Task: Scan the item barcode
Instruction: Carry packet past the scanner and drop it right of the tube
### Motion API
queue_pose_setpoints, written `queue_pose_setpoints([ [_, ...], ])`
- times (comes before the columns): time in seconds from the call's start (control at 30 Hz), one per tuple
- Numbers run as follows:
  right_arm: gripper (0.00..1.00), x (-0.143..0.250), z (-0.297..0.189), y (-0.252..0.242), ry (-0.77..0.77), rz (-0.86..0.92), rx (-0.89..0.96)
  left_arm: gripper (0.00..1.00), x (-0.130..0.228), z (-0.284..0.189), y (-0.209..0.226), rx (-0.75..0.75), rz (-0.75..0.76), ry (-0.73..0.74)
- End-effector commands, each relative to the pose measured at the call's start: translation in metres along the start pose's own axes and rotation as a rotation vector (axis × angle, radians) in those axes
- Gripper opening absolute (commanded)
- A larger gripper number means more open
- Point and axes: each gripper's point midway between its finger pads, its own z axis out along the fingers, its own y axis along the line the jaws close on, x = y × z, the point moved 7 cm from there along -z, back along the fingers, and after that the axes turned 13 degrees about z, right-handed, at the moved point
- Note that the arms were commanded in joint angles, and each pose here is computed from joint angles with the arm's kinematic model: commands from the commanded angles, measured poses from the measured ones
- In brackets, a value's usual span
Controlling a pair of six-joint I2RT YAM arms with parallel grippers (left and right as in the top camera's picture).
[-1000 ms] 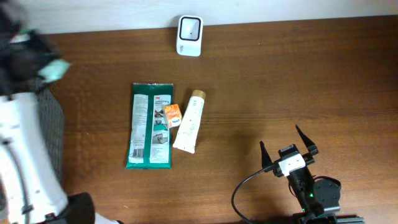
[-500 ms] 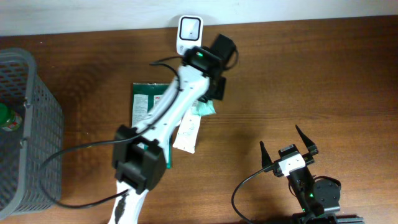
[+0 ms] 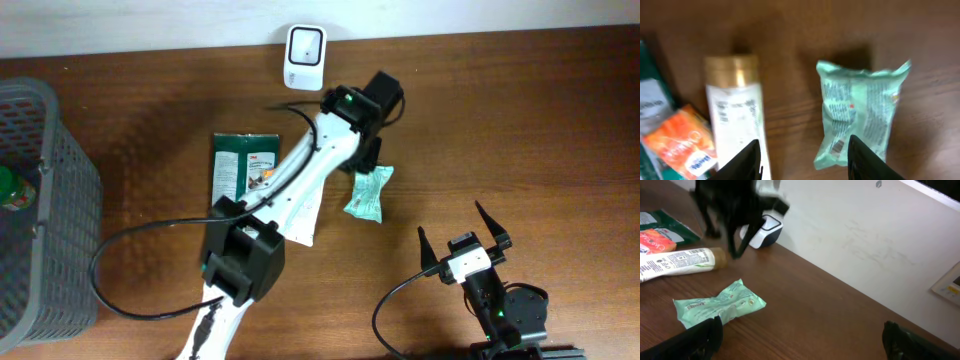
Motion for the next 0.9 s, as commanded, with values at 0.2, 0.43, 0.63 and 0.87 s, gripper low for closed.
queue_pose_setpoints([
  [0.2, 0.98, 0.002, 0.0, 0.002, 0.002, 0.007, -0.012, 0.48, 0.02, -0.207, 0.209, -0.253, -0.413, -0.422],
  [0.43, 0.98, 0.002, 0.0, 0.002, 0.002, 0.007, -0.012, 0.79, 0.141, -0.258, 0.366, -0.467, -0.891, -0.458],
  [0.63, 0.98, 0.002, 0.0, 0.002, 0.002, 0.007, -0.012, 0.82, 0.227, -0.261, 0.437, -0.547, -1.172, -0.4],
  [0.87, 0.98, 0.002, 0.0, 0.002, 0.002, 0.007, -0.012, 0.79, 0.303, -0.193, 0.48, -0.467, -1.354, -0.077],
])
